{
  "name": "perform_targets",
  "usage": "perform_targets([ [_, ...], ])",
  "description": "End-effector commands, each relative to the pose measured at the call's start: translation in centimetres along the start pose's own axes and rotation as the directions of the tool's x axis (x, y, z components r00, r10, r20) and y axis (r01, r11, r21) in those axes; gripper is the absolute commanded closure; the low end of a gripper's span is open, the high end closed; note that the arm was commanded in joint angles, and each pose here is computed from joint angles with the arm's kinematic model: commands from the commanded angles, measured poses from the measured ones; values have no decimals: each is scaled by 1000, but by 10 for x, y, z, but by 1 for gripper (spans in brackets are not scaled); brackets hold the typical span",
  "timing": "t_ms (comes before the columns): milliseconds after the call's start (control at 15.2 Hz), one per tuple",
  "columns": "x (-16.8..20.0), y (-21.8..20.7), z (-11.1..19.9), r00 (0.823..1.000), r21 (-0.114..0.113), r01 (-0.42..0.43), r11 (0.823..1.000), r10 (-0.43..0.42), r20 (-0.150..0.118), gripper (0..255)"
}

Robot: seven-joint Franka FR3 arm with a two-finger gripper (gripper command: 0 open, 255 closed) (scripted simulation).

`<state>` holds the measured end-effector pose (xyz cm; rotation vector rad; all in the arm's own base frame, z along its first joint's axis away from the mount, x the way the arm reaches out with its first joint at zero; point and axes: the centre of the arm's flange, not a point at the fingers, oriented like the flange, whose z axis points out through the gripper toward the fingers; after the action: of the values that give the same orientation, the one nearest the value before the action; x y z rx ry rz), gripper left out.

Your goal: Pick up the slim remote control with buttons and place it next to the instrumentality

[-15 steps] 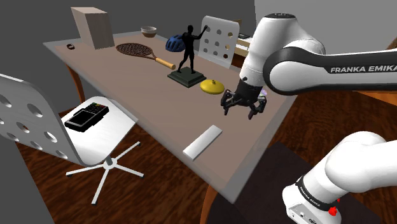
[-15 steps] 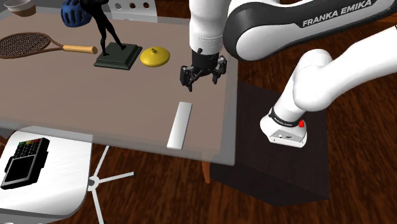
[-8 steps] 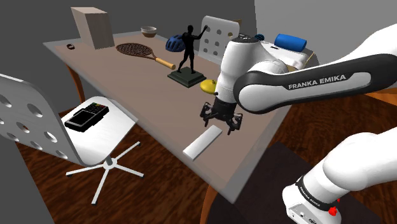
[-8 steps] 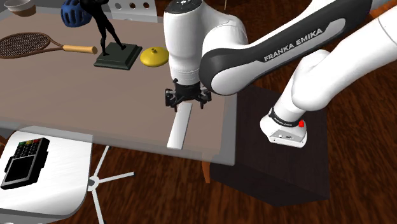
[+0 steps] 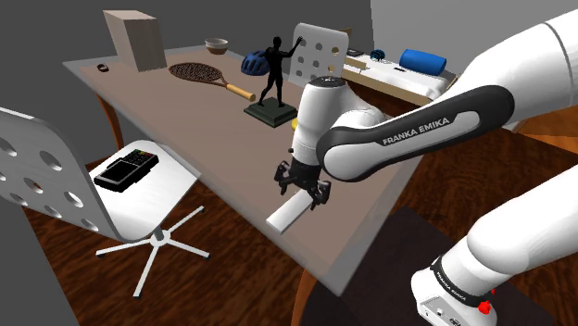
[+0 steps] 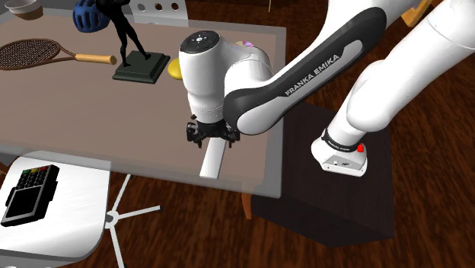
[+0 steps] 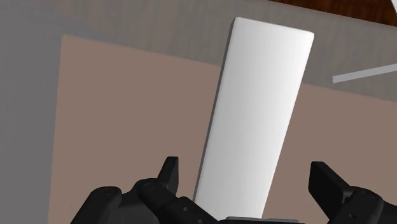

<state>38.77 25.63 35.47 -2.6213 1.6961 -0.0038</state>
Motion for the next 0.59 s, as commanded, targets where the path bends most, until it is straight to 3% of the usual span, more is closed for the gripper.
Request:
perform_targets([
  [0,0,0,11,1000,1,-1,1000,1,0,0],
  [132,0,0,24,1000,1,-1,1000,1,0,0],
  [528,0,0,24,1000,1,-1,1000,1,0,0],
])
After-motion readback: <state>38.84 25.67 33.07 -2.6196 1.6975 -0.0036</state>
